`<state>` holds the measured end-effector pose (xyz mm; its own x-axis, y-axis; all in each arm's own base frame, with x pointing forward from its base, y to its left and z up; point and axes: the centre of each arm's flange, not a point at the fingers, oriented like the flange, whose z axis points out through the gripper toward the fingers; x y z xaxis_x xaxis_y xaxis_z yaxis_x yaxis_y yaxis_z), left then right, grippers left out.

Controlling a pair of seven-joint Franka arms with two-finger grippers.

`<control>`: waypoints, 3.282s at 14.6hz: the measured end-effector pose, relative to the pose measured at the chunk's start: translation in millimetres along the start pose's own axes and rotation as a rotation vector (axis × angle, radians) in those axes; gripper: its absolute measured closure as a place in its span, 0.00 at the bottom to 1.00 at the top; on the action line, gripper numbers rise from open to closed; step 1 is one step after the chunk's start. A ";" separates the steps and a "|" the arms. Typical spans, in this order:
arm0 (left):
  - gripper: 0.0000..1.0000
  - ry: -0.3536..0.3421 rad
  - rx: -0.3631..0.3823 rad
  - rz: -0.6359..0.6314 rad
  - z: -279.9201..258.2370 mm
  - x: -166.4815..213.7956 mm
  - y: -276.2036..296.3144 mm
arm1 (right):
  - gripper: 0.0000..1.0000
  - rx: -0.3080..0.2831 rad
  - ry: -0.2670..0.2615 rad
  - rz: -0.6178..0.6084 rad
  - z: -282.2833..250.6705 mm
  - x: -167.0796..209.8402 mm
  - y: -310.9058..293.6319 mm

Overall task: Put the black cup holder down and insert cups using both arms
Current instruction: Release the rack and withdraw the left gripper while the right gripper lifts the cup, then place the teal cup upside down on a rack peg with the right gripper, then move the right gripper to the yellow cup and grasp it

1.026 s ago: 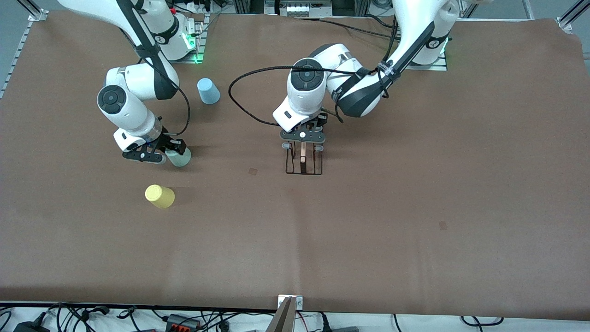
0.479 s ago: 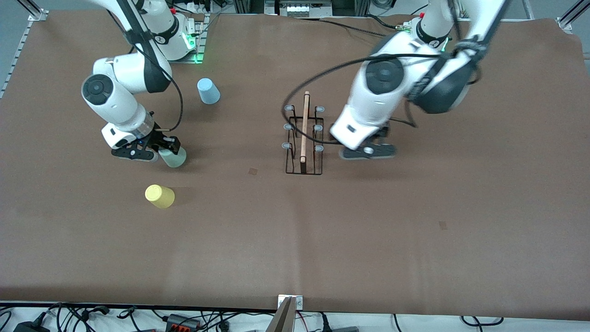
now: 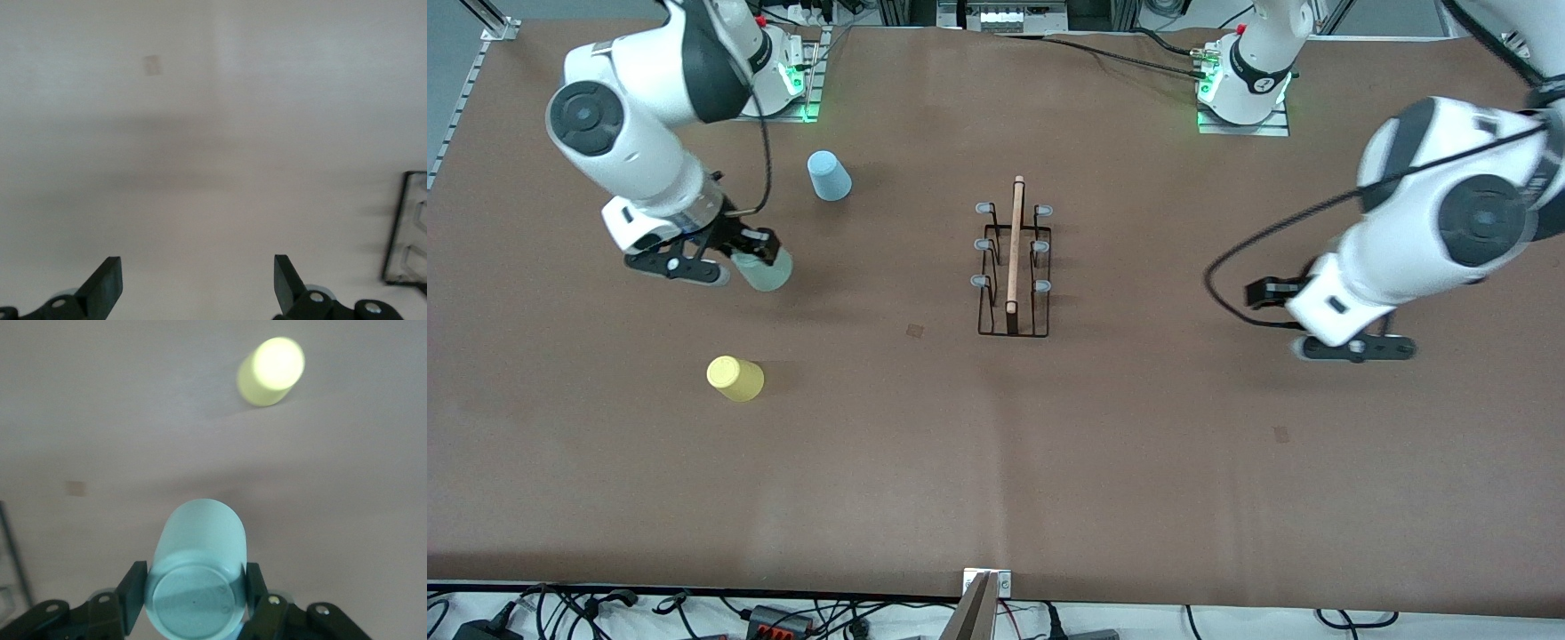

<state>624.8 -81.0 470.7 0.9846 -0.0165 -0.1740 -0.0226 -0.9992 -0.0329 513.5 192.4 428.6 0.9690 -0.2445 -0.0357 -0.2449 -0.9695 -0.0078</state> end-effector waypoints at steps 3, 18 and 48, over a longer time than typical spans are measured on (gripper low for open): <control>0.00 0.012 0.006 0.077 -17.0 -7.1 -59.0 | 0.36 0.062 -0.016 0.136 -14.5 -48.2 -75.0; 0.00 0.176 0.041 0.118 -98.2 -127.5 -98.2 | 0.36 0.085 -0.087 0.386 44.2 -185.2 -245.1; 0.00 0.157 0.006 0.099 -118.7 -111.8 -115.1 | 0.00 0.000 0.102 -0.393 126.7 121.3 108.6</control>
<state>537.9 31.5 610.7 0.9925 -0.1204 -0.0211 -0.1210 -0.9922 -0.0291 600.3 59.6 296.9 0.9872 0.1441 0.0690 0.1445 -0.9895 -0.0011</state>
